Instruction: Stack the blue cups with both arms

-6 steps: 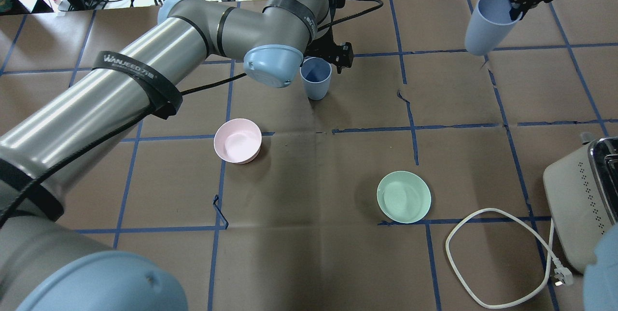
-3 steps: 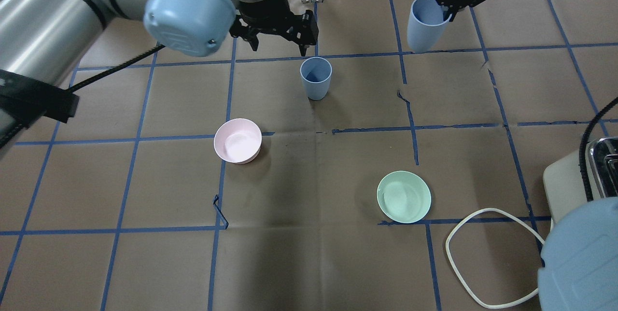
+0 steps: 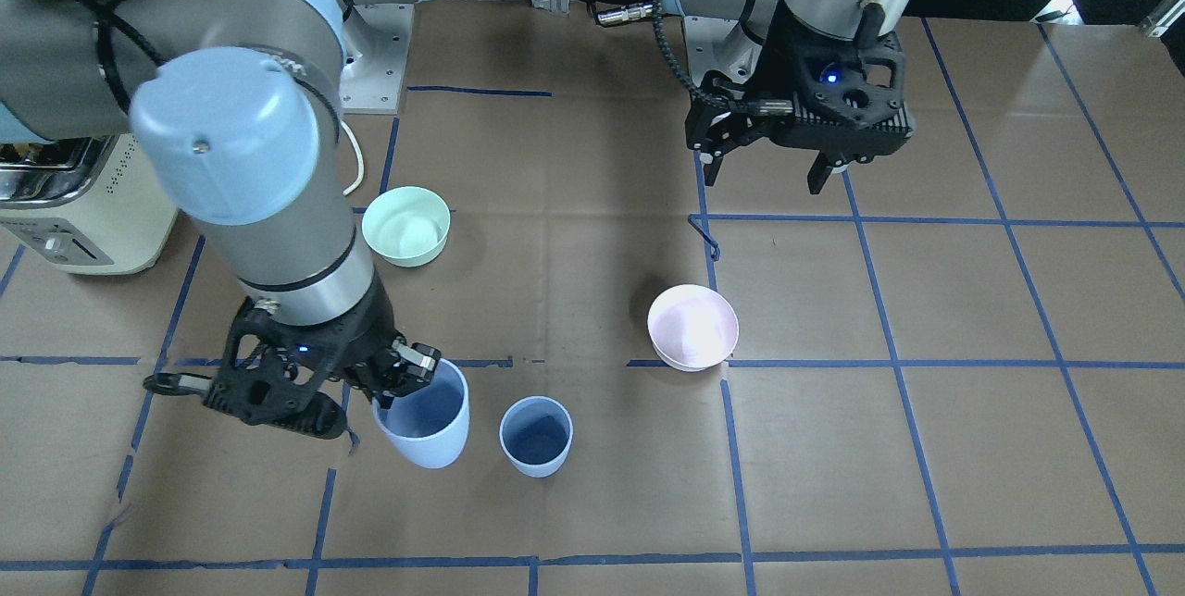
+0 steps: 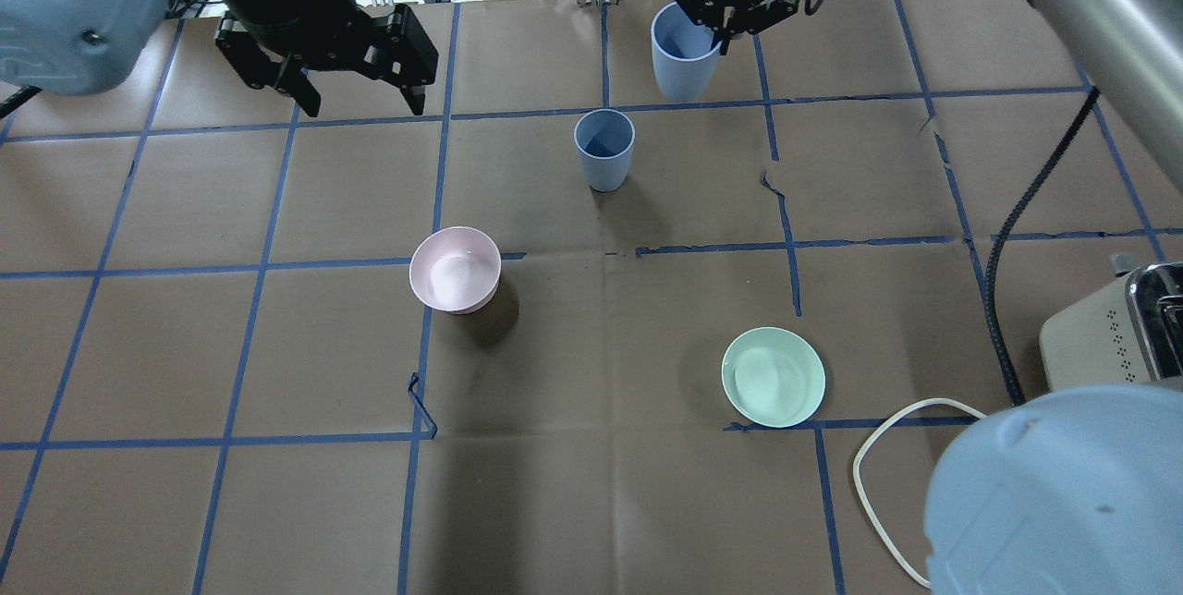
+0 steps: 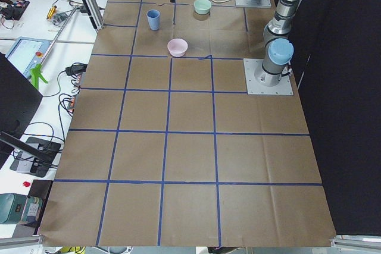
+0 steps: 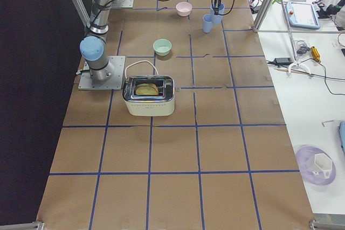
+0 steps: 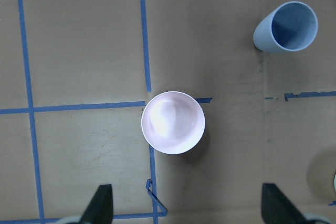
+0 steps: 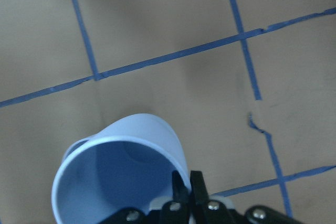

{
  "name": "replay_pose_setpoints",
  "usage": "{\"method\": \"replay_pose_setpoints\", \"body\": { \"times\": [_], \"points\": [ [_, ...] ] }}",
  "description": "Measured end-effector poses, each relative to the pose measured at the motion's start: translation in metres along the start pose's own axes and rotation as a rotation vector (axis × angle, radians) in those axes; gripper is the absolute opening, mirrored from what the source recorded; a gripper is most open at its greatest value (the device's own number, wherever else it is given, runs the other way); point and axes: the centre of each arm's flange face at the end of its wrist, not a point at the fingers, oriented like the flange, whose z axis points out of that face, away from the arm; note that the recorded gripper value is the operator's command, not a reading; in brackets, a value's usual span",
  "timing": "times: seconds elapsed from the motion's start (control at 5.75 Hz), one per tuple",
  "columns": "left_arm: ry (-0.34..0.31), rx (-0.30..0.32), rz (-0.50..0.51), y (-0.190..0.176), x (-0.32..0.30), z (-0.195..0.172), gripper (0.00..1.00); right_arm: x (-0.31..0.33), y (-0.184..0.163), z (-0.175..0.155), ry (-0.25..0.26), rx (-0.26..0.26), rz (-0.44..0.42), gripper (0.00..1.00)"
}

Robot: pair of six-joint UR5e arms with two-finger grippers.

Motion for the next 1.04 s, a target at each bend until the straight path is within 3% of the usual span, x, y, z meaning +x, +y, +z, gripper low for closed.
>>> {"method": "replay_pose_setpoints", "body": {
  "times": [0.35,1.04],
  "points": [
    [-0.003,0.006,-0.035,0.003,-0.017,-0.005,0.99,-0.053,0.016,0.013,-0.008,-0.005,0.012,0.08],
    [-0.004,0.009,-0.027,0.006,-0.018,-0.007,0.99,-0.055,0.037,0.057,0.039,-0.084,0.000,0.08]
  ]
}}
